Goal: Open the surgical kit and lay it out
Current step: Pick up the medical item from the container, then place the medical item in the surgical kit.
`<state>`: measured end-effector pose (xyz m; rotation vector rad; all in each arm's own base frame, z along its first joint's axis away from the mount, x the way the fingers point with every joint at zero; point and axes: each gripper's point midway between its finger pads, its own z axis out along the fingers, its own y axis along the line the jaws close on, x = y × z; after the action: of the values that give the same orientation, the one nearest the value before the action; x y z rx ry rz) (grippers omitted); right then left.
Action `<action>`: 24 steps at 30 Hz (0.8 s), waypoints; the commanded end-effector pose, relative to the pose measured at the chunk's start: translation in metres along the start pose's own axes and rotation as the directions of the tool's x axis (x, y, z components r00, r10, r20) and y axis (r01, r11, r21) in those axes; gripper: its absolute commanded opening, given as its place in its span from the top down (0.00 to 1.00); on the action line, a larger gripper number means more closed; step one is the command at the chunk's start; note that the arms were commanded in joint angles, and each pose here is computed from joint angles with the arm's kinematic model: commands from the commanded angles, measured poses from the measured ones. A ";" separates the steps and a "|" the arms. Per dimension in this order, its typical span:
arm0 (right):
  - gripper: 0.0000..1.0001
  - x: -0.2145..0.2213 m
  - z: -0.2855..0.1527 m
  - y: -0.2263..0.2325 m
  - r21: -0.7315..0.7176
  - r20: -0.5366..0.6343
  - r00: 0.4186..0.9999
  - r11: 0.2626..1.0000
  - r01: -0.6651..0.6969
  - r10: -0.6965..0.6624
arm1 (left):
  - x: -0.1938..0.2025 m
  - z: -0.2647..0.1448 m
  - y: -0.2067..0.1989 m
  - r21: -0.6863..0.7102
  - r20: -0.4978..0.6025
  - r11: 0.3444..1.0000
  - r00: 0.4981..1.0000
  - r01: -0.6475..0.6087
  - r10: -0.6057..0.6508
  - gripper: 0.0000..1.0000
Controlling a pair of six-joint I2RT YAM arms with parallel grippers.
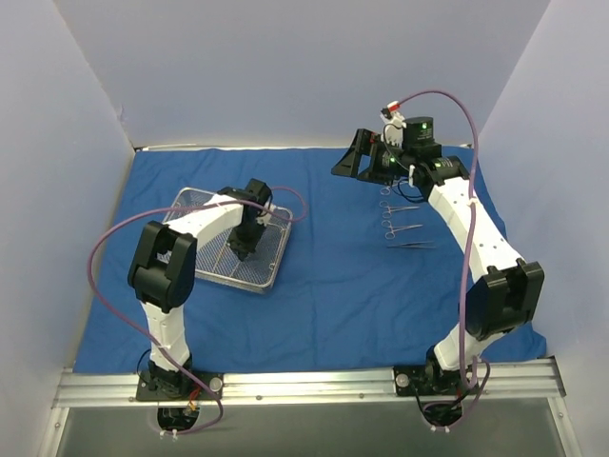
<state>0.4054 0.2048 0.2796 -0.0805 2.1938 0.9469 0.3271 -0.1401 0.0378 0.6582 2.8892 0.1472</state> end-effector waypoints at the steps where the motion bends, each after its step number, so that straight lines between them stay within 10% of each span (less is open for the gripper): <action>1: 0.01 -0.018 -0.004 0.035 -0.140 0.023 1.000 0.990 0.020 -0.017 | -0.014 -0.052 0.025 -0.031 0.096 0.996 0.992 0.089 -0.085 0.98; 8: 0.18 -0.013 0.003 0.062 -0.270 -0.036 0.997 0.961 0.053 -0.066 | -0.056 -0.142 0.032 0.202 0.309 0.934 0.886 0.294 -0.346 0.98; 14: 0.32 0.055 0.022 0.120 -0.484 -0.217 0.955 0.872 0.073 -0.201 | -0.095 -0.232 -0.047 0.759 0.388 0.650 0.775 0.038 -0.499 0.98; 24: 0.47 0.074 0.000 0.155 -0.644 -0.235 0.947 0.765 0.018 -0.221 | -0.089 -0.308 -0.071 0.926 0.365 0.299 0.744 -0.230 -0.559 0.98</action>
<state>0.3146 0.3395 0.2813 -0.6360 2.1463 1.5904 0.3371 -0.2517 0.2922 0.2045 2.1643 -1.4335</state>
